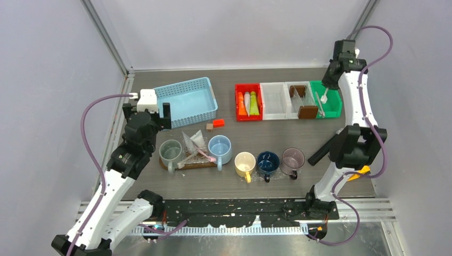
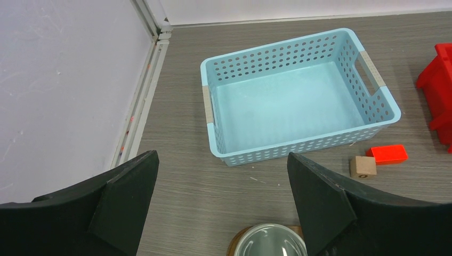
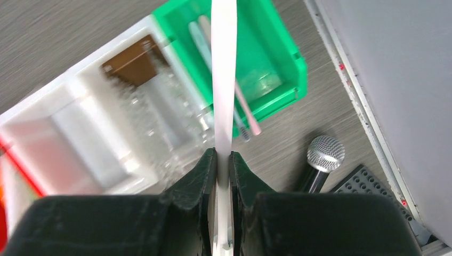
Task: Prepare toiletry sets of a toothbrush and toothpaste on the tray
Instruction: Pick up the toothbrush from the storage box, then place the toothbrush in the cup.
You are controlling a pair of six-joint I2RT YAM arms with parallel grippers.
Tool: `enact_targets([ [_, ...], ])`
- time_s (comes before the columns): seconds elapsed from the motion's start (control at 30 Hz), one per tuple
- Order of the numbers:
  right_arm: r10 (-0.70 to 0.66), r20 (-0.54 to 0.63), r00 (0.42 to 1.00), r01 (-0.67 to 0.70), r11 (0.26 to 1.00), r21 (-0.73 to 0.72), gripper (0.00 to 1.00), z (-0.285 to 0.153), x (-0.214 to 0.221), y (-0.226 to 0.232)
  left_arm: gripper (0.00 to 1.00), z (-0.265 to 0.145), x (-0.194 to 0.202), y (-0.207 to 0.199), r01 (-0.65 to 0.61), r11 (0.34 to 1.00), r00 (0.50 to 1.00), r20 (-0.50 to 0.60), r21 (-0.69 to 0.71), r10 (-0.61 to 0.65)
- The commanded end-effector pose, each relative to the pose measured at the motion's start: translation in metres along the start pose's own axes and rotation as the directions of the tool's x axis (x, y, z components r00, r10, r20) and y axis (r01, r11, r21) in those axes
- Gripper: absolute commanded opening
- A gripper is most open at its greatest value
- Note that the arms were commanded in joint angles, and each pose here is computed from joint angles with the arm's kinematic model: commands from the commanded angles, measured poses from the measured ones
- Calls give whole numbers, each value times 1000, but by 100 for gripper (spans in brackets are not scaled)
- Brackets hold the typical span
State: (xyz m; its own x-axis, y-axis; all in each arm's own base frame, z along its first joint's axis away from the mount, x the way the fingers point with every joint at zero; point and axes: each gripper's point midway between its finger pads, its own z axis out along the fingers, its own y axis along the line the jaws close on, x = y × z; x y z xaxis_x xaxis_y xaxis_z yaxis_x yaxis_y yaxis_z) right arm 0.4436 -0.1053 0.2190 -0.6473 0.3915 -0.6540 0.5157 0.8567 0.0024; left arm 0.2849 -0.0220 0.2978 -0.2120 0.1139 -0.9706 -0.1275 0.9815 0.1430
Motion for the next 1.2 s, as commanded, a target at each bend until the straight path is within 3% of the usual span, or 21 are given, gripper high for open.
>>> enact_targets([
  [0.0,-35,63,997,38,998,-53,1,-65,-2,21,94,-4,-20,3,47,999,996,77,-1,-47],
  [0.2,-231,86,969,243,955,-169,0,-128,26,69,94,-6,-22,5,51,999,995,87,-2,-50],
  [0.5,-513,-35,858,489,835,-253,1,-175,108,98,94,-5,-21,6,44,999,995,90,-11,-43],
  [0.8,-783,-128,609,695,604,-391,1,-212,207,119,94,-6,-21,7,42,999,995,93,-12,-41],
  [0.9,-839,-131,529,707,520,-479,1,-229,241,128,94,-6,-21,7,42,999,995,93,-12,-41],
  [1.17,-909,-176,377,660,397,-638,1,-262,308,127,94,-4,-20,6,39,999,995,87,-13,-38],
])
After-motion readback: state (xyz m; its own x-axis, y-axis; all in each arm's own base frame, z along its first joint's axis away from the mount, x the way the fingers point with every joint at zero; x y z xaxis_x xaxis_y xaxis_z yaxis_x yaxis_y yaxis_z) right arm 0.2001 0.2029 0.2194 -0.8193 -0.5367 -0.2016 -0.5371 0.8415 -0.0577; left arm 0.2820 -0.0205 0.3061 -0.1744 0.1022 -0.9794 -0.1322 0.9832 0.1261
